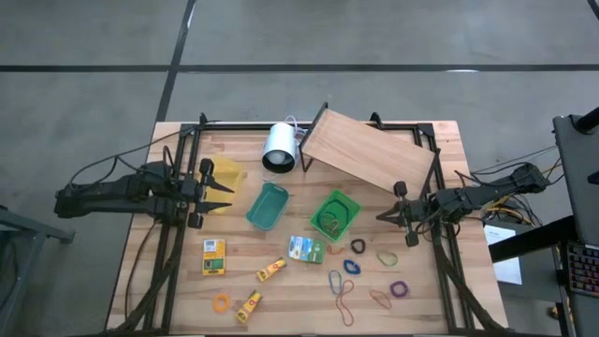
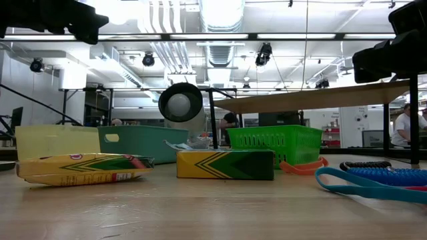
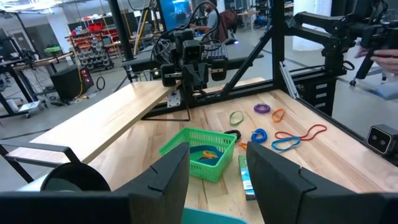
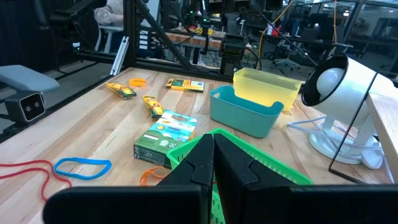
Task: Pick & Place Office Desk Supplies
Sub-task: Put the top left orange rubber band into the green bin
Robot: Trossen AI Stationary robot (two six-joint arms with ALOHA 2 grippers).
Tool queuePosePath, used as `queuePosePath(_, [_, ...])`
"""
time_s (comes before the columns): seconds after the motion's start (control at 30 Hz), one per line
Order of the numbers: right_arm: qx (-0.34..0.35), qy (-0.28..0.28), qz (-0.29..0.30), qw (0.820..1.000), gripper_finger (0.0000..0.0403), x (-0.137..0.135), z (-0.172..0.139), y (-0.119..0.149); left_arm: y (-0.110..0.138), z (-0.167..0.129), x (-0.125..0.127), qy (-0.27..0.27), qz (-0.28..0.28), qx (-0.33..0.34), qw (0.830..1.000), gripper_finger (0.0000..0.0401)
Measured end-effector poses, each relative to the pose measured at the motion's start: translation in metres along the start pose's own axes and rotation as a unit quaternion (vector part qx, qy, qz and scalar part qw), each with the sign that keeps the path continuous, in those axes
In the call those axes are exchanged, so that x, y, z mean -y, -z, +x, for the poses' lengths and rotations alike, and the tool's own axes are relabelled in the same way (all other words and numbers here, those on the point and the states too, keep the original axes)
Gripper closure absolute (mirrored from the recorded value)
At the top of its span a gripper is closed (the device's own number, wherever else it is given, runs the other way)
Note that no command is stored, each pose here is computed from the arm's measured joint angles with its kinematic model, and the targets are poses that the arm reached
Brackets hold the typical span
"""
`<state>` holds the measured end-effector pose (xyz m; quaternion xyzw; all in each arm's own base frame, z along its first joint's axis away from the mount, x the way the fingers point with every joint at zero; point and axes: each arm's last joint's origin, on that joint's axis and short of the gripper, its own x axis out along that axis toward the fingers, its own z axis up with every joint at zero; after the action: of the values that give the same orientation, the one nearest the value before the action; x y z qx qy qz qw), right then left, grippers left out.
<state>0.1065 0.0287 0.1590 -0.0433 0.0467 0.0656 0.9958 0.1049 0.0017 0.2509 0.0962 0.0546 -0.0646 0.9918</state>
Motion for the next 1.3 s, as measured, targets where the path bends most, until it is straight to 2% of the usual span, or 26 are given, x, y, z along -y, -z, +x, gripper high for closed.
queuePosePath(0.3, [0.002, 0.0, -0.005, 1.0, 0.0394, 0.0, 0.0, 0.0, 0.0, 0.0, 0.0, 0.0, 0.0, 0.0, 1.0, 0.0238])
queuePosePath(0.4, [0.003, 0.0, 0.036, 0.999, 0.0394, 0.0, 0.0, -0.001, 0.0, 0.0, 0.0, 0.0, 0.0, 0.0, 1.0, 0.0237])
queuePosePath(0.53, [0.017, 0.056, 0.036, 0.998, 0.0394, 0.004, 0.0, -0.004, 0.0, 0.0, 0.0, 0.0, 0.0, 0.0, 1.0, 0.0238])
queuePosePath(0.77, [0.025, 0.056, 0.019, 0.998, 0.0394, 0.003, 0.002, -0.006, 0.0, 0.0, 0.0, 0.0, 0.0, -0.001, 1.0, 0.0237])
queuePosePath(0.9, [0.023, 0.055, 0.018, 0.998, 0.0394, 0.003, 0.005, -0.02, 0.0, 0.0, 0.0, 0.0, 0.0, -0.001, 1.0, 0.0238])
queuePosePath(1.1, [-0.013, 0.052, -0.026, 0.998, 0.0391, 0.003, 0.018, -0.048, 0.001, 0.0, 0.0, 0.001, -0.001, -0.004, 1.0, 0.0238])
queuePosePath(1.3, [-0.065, 0.048, -0.037, 0.996, 0.0343, 0.0, 0.043, -0.071, 0.003, 0.0, 0.001, 0.004, -0.003, -0.017, 1.0, 0.0237])
